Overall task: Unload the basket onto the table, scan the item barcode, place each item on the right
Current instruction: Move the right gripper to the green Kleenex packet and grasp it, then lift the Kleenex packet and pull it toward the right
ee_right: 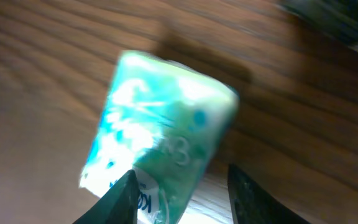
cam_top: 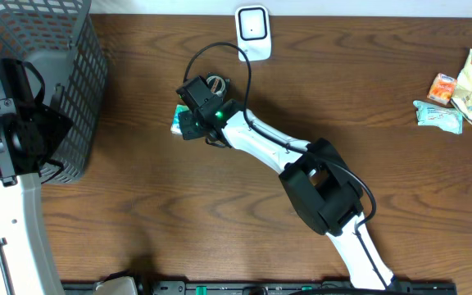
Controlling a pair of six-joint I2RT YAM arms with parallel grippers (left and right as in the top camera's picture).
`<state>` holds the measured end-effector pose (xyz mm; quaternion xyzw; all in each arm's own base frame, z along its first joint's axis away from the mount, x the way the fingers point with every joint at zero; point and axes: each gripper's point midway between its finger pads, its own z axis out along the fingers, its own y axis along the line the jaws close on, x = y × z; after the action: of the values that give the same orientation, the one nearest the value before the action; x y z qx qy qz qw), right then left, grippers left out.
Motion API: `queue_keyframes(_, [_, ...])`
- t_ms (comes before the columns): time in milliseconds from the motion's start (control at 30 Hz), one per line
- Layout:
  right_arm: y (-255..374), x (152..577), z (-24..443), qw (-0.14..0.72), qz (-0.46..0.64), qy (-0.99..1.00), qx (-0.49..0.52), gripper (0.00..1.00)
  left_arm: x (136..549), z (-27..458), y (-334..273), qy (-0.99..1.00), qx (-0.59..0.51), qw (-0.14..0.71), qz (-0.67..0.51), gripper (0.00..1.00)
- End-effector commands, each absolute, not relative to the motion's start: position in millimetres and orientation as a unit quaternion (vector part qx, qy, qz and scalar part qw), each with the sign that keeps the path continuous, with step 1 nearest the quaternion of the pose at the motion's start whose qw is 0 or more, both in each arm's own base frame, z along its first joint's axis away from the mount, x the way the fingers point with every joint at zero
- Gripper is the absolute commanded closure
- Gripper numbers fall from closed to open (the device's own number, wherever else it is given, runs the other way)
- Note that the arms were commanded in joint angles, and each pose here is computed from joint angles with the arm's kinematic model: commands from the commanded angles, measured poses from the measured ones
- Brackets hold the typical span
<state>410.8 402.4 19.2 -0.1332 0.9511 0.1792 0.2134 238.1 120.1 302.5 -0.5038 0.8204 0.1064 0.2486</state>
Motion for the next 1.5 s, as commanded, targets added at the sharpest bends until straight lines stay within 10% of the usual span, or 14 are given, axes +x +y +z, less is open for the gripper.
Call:
queue_keyframes(0, [365, 425, 10, 0.236, 0.087, 0.963, -0.101, 0.62, 235, 304, 122, 0.815, -0.510, 0.251, 0.110, 0.02])
queue_keyframes(367, [254, 400, 65, 0.200, -0.116, 0.970, -0.082, 0.67, 235, 304, 122, 0.815, -0.510, 0.251, 0.110, 0.02])
queue_keyframes(667, [314, 372, 93, 0.174, 0.028, 0.957, -0.231, 0.58, 235, 304, 122, 0.815, -0.510, 0.251, 0.110, 0.02])
queue_keyframes(1000, [332, 341, 43, 0.089, 0.076, 0.982, -0.151, 0.97, 235, 304, 122, 0.815, -0.510, 0.251, 0.110, 0.02])
queue_keyframes(1467, [251, 385, 13, 0.121, -0.025, 0.992, -0.022, 0.85, 235, 304, 122, 0.815, -0.510, 0.251, 0.110, 0.02])
